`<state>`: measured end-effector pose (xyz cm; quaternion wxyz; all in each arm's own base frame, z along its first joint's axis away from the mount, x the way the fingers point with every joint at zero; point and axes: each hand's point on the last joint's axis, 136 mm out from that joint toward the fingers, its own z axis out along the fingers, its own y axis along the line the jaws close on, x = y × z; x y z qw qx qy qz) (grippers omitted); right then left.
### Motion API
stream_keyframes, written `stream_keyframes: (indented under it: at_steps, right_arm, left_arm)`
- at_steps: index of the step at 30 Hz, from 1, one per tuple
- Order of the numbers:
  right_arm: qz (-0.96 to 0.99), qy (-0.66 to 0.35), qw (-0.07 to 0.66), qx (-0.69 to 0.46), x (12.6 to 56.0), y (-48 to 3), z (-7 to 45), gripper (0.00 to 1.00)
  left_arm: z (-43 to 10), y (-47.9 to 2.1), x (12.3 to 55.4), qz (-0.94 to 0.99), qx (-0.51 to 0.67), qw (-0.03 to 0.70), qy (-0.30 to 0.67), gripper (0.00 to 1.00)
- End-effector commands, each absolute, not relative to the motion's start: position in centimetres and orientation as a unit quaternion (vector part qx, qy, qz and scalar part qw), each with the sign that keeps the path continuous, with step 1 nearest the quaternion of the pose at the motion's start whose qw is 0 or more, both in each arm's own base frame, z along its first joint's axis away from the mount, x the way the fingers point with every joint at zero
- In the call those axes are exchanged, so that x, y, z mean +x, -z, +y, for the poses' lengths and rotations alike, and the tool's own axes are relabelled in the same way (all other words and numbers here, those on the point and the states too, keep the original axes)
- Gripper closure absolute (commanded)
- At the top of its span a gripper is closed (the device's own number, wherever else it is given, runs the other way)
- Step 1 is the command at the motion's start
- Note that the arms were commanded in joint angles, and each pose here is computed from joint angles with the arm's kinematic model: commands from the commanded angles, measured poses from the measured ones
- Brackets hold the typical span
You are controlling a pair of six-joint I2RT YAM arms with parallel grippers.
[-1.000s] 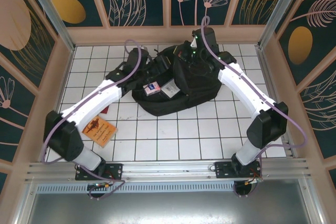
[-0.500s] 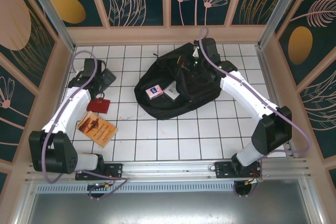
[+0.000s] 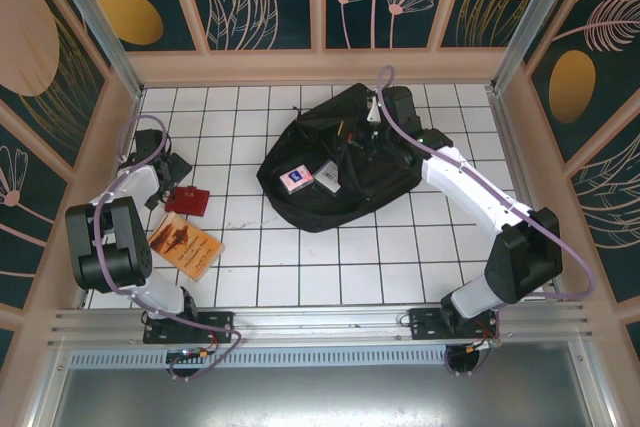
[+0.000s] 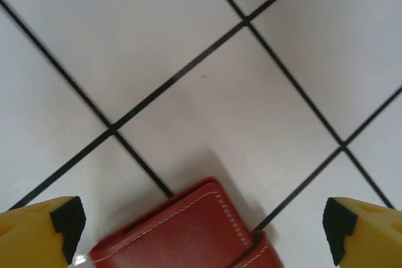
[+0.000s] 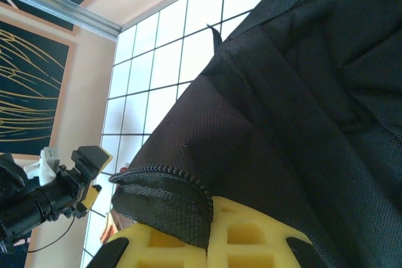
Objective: Pack books, pencil case, and school supplies into a backpack
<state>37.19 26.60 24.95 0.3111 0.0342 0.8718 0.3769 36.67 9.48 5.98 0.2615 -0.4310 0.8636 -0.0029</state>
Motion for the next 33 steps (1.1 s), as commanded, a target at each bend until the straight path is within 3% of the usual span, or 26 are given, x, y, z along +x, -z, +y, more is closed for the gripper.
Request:
stream_keyframes:
  at_steps: [1,16,19,33]
  right_arm:
    - [0.862,-0.389,0.326,0.008,36.2,-26.4,26.7,1.00]
    - [0.855,-0.396,0.336,0.001,36.4,-27.8,26.8,1.00]
    - [0.857,-0.394,0.333,0.003,36.6,-27.6,26.9,1.00]
    - [0.861,-0.393,0.324,0.009,37.2,-27.1,27.3,1.00]
  left_arm:
    - [7.0,-4.4,38.4,0.879,-0.390,0.261,0.080,0.02]
    - [1.9,-2.7,35.3,0.859,-0.416,0.207,0.214,0.01]
    - [-0.1,-2.5,35.6,0.853,-0.405,0.192,0.268,0.02]
    - [-7.3,-2.9,35.4,0.868,-0.318,0.155,0.348,0.02]
